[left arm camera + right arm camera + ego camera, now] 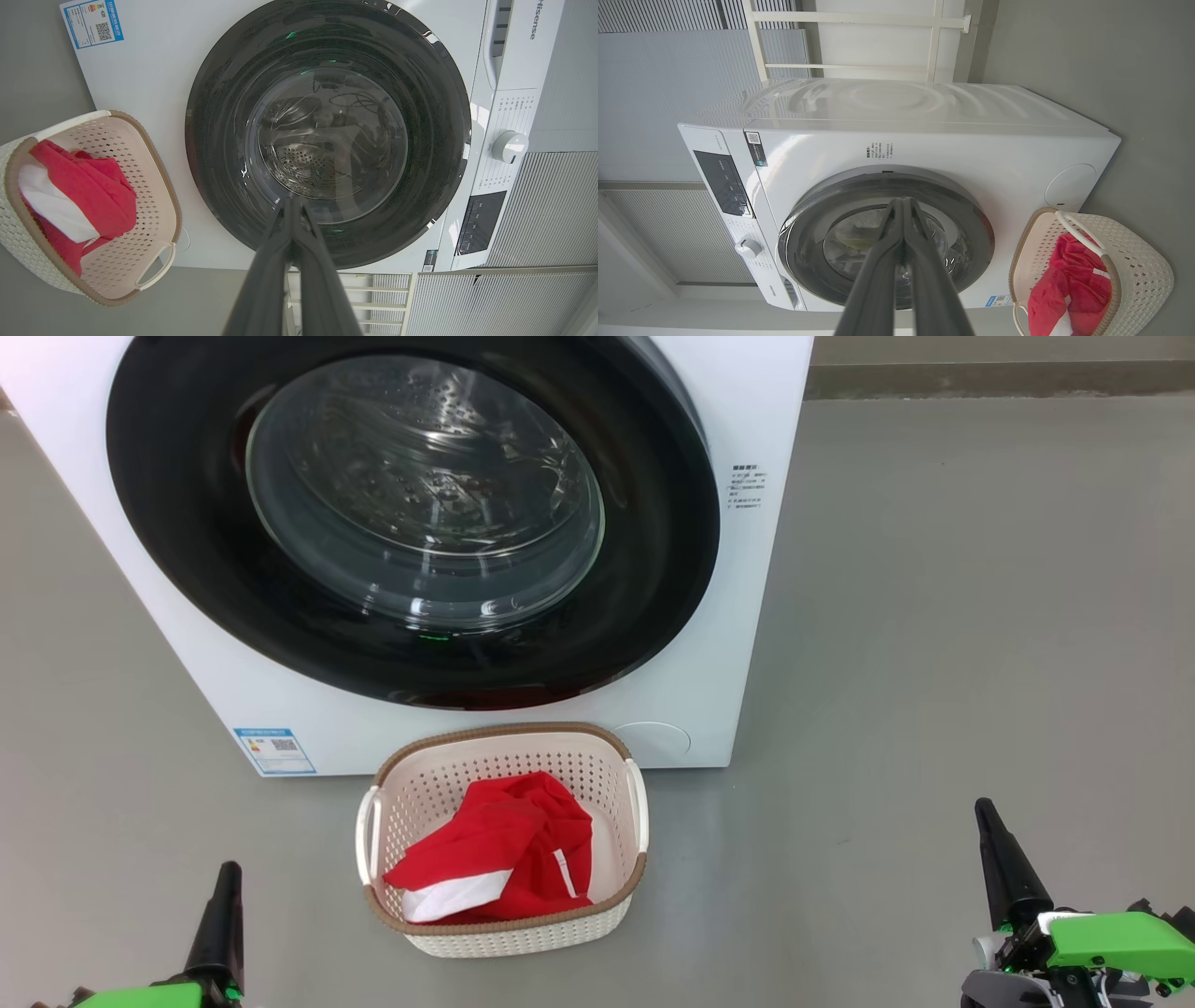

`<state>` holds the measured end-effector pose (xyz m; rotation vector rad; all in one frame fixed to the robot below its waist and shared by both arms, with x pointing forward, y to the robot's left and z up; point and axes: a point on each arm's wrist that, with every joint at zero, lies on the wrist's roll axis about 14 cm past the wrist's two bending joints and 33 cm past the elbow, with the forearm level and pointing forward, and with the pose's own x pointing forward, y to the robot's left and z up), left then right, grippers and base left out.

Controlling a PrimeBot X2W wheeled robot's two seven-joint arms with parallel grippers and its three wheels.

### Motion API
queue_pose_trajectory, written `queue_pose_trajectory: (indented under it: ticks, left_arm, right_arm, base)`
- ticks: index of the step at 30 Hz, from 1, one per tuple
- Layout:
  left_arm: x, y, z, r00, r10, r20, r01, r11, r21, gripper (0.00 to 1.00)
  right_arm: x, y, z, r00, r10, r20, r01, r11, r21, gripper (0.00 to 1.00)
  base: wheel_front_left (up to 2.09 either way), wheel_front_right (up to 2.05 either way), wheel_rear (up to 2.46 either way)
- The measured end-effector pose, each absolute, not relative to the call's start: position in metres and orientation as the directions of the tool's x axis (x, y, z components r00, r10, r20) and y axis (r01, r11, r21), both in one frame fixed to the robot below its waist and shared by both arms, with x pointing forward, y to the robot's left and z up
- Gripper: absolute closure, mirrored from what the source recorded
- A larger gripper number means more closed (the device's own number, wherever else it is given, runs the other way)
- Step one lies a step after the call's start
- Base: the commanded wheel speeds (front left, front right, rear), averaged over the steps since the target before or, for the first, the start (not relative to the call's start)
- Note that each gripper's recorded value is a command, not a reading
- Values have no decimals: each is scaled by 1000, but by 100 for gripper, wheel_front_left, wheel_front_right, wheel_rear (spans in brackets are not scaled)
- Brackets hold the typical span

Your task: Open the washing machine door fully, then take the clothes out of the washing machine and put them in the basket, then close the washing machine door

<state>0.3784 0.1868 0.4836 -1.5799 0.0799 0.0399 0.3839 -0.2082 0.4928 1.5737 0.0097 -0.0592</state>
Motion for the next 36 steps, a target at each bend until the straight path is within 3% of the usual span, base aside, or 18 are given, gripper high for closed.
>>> queue_pose_trajectory:
  ticks: [36]
  left_arm:
    - [378, 187, 484, 997, -25, -76, -76, -10, -997, 100]
  right_arm:
    - [384, -208, 493, 999, -31, -44, 44, -4, 999, 100]
  base:
    - [0, 0, 0]
